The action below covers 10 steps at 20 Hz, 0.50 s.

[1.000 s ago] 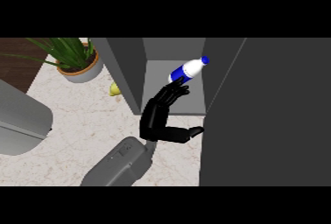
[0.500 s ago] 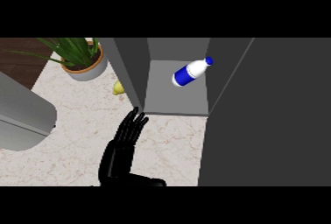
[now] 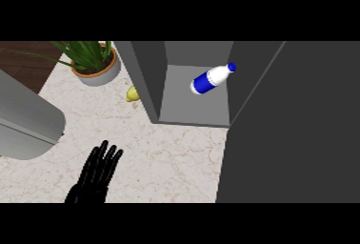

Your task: Pick up the bottled water, place it into the cabinet and close the cabinet

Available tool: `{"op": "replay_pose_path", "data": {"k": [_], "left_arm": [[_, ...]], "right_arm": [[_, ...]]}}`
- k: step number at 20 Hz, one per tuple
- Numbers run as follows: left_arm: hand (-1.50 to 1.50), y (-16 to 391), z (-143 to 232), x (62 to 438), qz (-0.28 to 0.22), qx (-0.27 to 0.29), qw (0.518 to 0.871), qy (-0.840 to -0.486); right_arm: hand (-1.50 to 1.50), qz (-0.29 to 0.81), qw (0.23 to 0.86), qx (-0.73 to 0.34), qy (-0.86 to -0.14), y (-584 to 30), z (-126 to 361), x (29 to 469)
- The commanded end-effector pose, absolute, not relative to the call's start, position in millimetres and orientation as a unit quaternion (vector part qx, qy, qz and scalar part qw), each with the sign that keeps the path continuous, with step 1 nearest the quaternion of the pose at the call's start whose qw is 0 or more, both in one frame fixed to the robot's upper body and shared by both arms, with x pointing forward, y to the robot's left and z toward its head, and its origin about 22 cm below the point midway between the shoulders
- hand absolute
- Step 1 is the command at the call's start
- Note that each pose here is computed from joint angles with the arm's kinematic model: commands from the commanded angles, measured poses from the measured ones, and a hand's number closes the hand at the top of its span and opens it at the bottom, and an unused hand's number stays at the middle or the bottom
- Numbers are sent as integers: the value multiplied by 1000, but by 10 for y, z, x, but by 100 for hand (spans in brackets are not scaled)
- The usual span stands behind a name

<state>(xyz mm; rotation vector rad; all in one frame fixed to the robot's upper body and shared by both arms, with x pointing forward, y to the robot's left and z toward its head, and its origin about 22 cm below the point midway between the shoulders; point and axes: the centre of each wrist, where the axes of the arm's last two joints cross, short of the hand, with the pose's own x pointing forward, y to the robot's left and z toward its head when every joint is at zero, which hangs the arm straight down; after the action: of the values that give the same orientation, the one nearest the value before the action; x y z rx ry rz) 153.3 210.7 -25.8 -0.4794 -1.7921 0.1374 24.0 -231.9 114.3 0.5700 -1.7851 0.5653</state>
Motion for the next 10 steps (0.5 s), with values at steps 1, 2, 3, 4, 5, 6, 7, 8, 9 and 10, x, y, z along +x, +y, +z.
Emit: {"op": "replay_pose_path", "data": {"k": [1, 2, 3, 4, 5, 6, 7, 8, 9, 10], "left_arm": [[-150, 2444, -198, 1376, 59, -189, 588, -784], [-150, 2526, -180, 1328, 57, -192, 590, -782], [-150, 2653, -148, 1316, 54, -189, 585, -787], [-150, 2655, -149, 1204, 54, -189, 587, -786], [-150, 2750, -138, 1260, 55, -191, 583, -788], [-150, 2849, -48, 1294, 49, -195, 584, -787], [-150, 2929, -81, 1226, 43, -195, 585, -786], [-150, 2950, -93, 1145, 51, -201, 581, -787], [-150, 2980, -65, 1155, 41, -200, 583, -787], [-150, 3021, -77, 1075, 41, -201, 591, -780]], "right_arm": [[150, 345, 490, 235, -766, -2198, 1624, 282], [150, 343, 492, 241, -763, -2177, 1596, 284], [150, 327, 489, 245, -771, -2161, 1653, 290], [150, 326, 494, 241, -769, -2142, 1627, 299], [150, 323, 494, 249, -768, -2113, 1638, 303], [150, 316, 501, 253, -765, -2085, 1595, 308], [150, 307, 506, 269, -760, -2055, 1598, 307], [150, 309, 519, 268, -751, -2046, 1615, 297], [150, 314, 520, 271, -747, -2035, 1608, 330], [150, 299, 523, 273, -750, -1995, 1558, 340]]}}
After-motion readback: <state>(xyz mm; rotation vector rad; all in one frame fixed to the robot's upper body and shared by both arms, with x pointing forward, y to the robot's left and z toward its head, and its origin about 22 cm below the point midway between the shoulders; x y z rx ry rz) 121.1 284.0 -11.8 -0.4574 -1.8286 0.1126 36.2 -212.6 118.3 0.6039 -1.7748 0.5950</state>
